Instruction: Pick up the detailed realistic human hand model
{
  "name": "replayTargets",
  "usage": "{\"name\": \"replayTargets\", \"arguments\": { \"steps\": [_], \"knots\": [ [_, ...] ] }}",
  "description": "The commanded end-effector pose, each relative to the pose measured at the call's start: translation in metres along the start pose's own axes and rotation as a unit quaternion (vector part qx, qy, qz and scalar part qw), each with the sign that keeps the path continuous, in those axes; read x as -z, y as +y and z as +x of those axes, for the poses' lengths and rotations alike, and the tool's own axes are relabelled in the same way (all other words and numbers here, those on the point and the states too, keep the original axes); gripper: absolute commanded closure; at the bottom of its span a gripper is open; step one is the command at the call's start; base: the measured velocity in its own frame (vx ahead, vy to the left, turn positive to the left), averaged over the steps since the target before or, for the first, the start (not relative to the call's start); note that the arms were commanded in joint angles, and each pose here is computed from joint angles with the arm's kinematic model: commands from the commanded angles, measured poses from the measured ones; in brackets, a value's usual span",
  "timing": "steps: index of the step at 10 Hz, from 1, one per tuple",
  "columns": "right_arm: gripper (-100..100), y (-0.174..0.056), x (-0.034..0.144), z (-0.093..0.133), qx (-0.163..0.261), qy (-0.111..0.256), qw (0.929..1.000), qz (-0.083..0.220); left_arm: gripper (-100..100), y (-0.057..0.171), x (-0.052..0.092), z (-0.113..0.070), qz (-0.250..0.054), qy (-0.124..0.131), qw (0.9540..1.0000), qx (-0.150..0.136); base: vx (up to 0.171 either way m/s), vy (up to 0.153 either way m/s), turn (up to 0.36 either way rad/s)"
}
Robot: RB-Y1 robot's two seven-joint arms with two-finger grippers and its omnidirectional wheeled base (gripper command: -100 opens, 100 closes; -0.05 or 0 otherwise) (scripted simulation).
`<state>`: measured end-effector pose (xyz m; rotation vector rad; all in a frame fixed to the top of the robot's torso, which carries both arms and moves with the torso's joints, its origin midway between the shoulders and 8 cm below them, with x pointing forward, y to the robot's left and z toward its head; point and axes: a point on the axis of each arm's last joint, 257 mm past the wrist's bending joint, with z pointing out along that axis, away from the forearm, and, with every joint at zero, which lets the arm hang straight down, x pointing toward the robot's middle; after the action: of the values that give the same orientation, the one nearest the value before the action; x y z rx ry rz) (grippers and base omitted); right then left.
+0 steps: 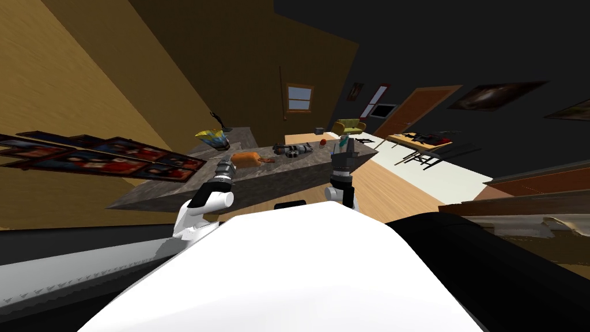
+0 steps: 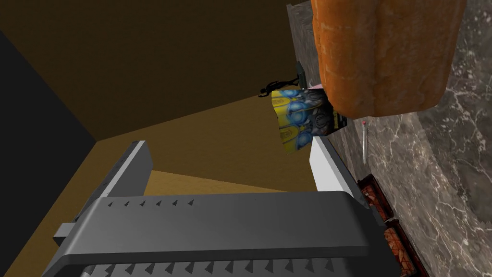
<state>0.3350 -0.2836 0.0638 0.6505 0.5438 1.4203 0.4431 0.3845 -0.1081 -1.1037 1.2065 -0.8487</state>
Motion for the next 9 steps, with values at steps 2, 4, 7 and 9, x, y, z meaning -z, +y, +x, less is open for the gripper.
{"name": "replayTargets", "arguments": {
  "steps": [2,4,7,9],
  "knots": [
    [0,0.000,0.000,0.000,0.000,0.000,1.0000,0.000,-100,0.015,-0.003,-0.007,-0.033,-0.004,0.9994,0.008,0.006,-0.021,-0.047],
    [0,0.000,0.000,0.000,0.000,0.000,1.0000,0.000,-100,0.028,-0.005,-0.011,-0.059,-0.008,0.9981,0.015,0.008,-0.022,-0.048],
    [0,0.000,0.000,0.000,0.000,0.000,1.0000,0.000,-100,0.044,-0.006,-0.015,-0.089,-0.011,0.9957,0.021,0.013,-0.027,-0.047],
    [0,0.000,0.000,0.000,0.000,0.000,1.0000,0.000,-100,0.055,-0.006,-0.020,-0.112,-0.016,0.9932,0.028,0.023,-0.031,-0.060]
  ]
}}
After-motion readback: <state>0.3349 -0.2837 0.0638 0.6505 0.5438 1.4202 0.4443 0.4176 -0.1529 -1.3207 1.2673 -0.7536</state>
